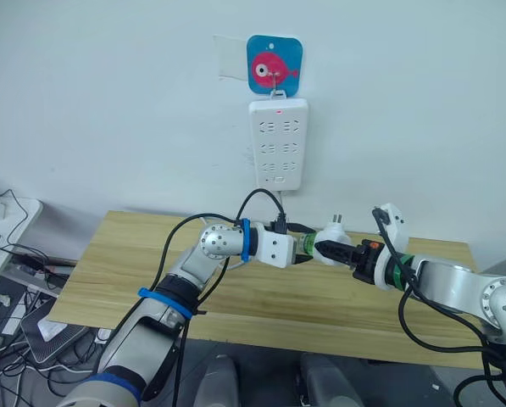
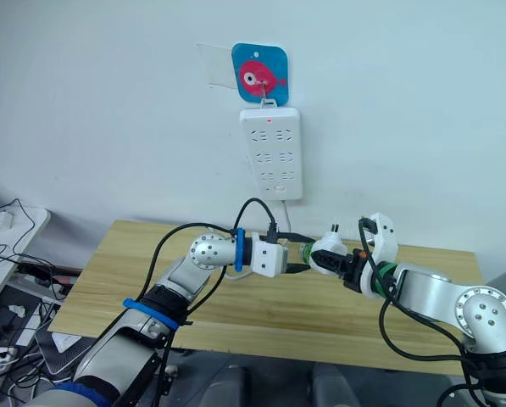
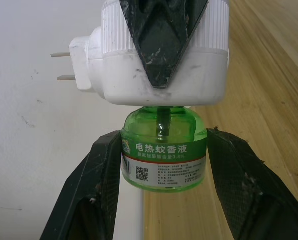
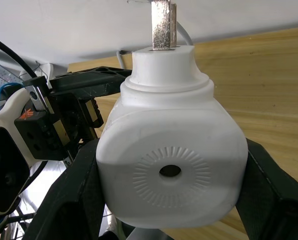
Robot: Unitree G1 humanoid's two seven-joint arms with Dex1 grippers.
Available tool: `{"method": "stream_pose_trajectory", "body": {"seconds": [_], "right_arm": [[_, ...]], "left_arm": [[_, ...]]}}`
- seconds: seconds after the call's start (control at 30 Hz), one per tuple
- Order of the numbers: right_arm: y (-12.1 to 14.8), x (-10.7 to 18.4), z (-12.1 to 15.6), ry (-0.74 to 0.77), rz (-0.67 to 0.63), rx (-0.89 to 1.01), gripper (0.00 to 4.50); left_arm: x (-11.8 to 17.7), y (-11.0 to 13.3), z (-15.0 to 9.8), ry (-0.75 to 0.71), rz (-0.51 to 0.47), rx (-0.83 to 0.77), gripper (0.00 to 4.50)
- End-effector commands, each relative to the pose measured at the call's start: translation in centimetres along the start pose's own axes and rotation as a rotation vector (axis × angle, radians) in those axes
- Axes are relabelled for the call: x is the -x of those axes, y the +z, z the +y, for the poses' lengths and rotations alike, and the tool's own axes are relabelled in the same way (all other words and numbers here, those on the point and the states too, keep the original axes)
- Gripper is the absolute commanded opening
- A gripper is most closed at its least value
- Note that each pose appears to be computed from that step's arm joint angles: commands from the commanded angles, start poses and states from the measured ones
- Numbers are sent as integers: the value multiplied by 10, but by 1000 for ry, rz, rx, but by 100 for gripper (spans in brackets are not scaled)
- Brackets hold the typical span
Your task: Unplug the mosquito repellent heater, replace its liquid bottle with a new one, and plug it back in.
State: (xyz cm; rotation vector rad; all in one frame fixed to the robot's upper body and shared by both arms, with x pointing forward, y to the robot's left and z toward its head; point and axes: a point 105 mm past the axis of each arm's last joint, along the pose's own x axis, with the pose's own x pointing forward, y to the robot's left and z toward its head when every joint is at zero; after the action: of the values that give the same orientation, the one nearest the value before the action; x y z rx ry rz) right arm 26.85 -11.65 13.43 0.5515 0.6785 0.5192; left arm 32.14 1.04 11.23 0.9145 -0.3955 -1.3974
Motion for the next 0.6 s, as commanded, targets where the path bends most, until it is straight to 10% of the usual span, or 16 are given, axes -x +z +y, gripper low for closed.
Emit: {"method": "stream_pose_trajectory", "body": {"seconds": [0.03,0.27,0.6], "right_arm": [[7,1,20,68,-29,15,297],[13,5,28,105,-57,120,447],[20,27,29,55,-314,364,447]], "left_arm": [[-4,12,4,8,-45,-21,224],[-2,8,11,53,-47,-2,224],[-1,5,24,266,-179,358,224]]}}
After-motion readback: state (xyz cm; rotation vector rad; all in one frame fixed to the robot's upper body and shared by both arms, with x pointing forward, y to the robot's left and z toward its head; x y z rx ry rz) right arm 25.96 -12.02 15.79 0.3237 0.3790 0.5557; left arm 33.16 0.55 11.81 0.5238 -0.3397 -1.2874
